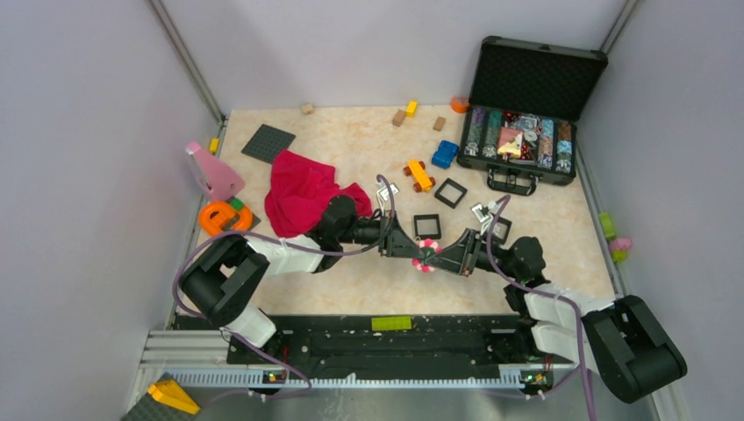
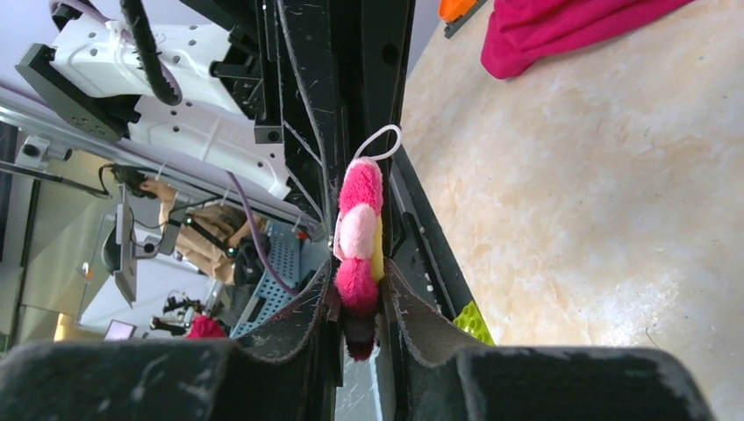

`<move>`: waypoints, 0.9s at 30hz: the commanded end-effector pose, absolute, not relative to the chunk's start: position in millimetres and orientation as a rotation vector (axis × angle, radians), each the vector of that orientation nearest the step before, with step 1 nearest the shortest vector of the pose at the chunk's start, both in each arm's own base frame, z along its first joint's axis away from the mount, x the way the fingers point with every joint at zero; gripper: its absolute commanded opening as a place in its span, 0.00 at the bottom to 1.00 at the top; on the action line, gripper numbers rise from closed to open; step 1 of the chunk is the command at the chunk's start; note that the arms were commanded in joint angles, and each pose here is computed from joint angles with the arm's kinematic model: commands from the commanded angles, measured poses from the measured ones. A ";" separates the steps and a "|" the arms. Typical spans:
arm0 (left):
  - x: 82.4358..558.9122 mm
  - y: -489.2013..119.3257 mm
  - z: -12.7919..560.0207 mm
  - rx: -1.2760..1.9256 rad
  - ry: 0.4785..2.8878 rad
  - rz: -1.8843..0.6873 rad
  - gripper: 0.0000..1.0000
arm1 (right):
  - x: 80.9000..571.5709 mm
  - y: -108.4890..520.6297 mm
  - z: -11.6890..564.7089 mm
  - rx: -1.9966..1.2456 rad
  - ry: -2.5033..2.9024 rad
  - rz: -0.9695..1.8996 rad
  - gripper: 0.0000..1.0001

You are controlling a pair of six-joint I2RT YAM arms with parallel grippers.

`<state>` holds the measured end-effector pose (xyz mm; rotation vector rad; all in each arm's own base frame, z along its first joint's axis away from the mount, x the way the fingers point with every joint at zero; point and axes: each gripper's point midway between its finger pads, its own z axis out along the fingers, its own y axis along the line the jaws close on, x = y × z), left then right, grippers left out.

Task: Remove the brooch from the garment
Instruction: Close the brooch.

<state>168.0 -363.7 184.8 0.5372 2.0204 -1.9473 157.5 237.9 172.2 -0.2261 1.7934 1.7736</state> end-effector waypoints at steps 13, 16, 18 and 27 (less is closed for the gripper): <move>172.9 -363.3 195.4 0.532 1.979 -1.651 0.00 | 193.3 235.9 168.2 -0.121 1.818 1.562 0.09; 171.5 -365.2 195.2 0.533 1.976 -1.632 0.00 | 198.4 236.3 166.7 -0.099 1.825 1.535 0.10; 170.1 -366.5 194.2 0.533 1.977 -1.625 0.00 | 201.9 236.5 165.8 -0.087 1.830 1.519 0.10; 166.9 -367.1 197.2 0.520 1.954 -1.622 0.00 | 212.7 235.7 160.2 -0.049 1.846 1.461 0.15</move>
